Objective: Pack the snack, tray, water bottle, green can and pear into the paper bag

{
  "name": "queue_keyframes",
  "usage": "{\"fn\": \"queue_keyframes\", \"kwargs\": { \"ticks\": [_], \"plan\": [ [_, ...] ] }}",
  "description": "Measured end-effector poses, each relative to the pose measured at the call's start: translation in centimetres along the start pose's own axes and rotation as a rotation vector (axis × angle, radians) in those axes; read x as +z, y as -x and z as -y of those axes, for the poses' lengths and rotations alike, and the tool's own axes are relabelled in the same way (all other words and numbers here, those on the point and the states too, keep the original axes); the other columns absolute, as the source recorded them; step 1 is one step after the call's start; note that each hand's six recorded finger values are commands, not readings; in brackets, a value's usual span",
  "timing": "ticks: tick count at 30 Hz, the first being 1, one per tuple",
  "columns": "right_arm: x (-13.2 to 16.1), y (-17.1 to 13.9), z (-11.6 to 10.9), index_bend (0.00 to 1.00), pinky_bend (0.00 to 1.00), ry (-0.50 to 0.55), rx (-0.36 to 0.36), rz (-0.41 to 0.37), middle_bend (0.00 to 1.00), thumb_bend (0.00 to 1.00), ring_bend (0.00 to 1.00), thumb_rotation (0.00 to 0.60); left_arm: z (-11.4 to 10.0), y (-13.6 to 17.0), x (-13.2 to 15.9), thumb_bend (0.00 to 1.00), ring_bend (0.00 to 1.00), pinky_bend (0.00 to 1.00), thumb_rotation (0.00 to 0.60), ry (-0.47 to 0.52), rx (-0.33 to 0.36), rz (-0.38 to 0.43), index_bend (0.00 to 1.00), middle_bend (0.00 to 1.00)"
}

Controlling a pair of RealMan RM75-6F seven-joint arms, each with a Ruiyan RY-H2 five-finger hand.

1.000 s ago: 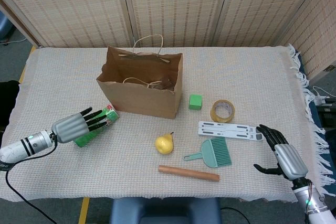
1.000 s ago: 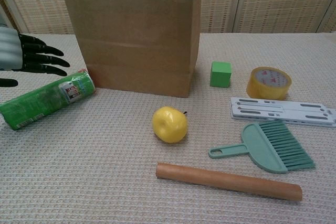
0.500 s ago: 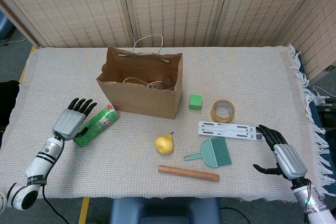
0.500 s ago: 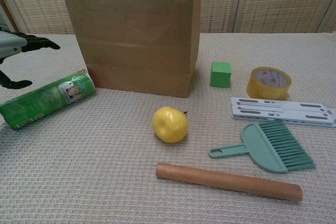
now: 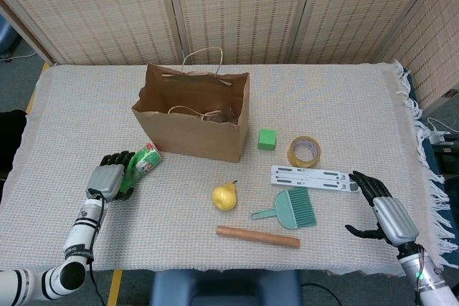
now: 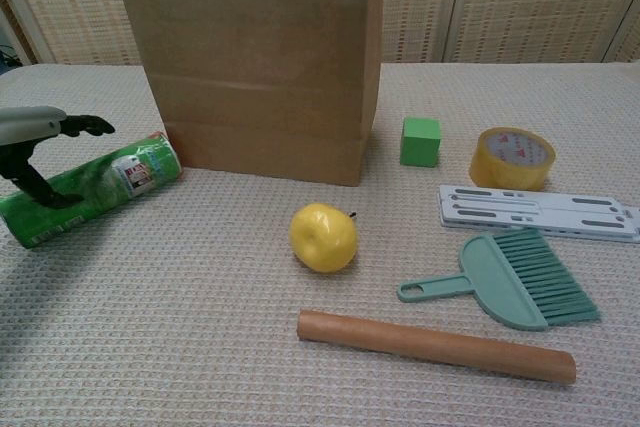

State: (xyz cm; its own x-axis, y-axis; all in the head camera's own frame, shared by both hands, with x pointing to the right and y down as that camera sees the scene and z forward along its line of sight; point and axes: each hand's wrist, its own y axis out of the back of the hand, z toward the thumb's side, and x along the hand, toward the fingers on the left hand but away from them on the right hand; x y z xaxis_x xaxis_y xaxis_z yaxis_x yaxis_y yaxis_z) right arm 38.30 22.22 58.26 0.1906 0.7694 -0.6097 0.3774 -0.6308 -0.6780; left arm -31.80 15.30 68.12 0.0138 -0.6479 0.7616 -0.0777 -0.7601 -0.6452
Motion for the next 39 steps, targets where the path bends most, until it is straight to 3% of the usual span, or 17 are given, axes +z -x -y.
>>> {"fn": "queue_keyframes", "kwargs": {
  "ticks": [6,15,22,30,39],
  "plan": [
    [0.0,-0.1,0.0,0.00,0.00,-0.001,0.003,0.000,0.00,0.08,0.00,0.600,0.3,-0.3,1.5,0.33,0.00,0.00,0.600,0.029,0.036,0.002,0.00,0.00],
    [-0.1,0.0,0.1,0.00,0.00,0.001,0.010,0.006,0.00,0.08,0.00,0.600,0.6,-2.3,1.4,0.34,0.00,0.00,0.600,0.040,0.086,-0.085,0.00,0.00],
    [-0.2,0.0,0.1,0.00,0.00,0.001,0.016,0.010,0.00,0.08,0.00,0.600,1.4,-2.9,0.8,0.34,0.00,0.00,0.600,0.079,0.049,-0.173,0.00,0.00],
    [-0.2,0.0,0.1,0.00,0.00,-0.003,0.019,0.012,0.00,0.08,0.00,0.600,2.1,-2.2,1.6,0.34,0.00,0.00,0.600,0.093,0.007,-0.173,0.00,0.00],
    [-0.2,0.0,0.1,0.00,0.00,-0.003,0.019,0.015,0.00,0.08,0.00,0.600,2.5,-3.1,0.7,0.33,0.00,0.00,0.600,0.043,0.023,-0.201,0.00,0.00]
  ]
}}
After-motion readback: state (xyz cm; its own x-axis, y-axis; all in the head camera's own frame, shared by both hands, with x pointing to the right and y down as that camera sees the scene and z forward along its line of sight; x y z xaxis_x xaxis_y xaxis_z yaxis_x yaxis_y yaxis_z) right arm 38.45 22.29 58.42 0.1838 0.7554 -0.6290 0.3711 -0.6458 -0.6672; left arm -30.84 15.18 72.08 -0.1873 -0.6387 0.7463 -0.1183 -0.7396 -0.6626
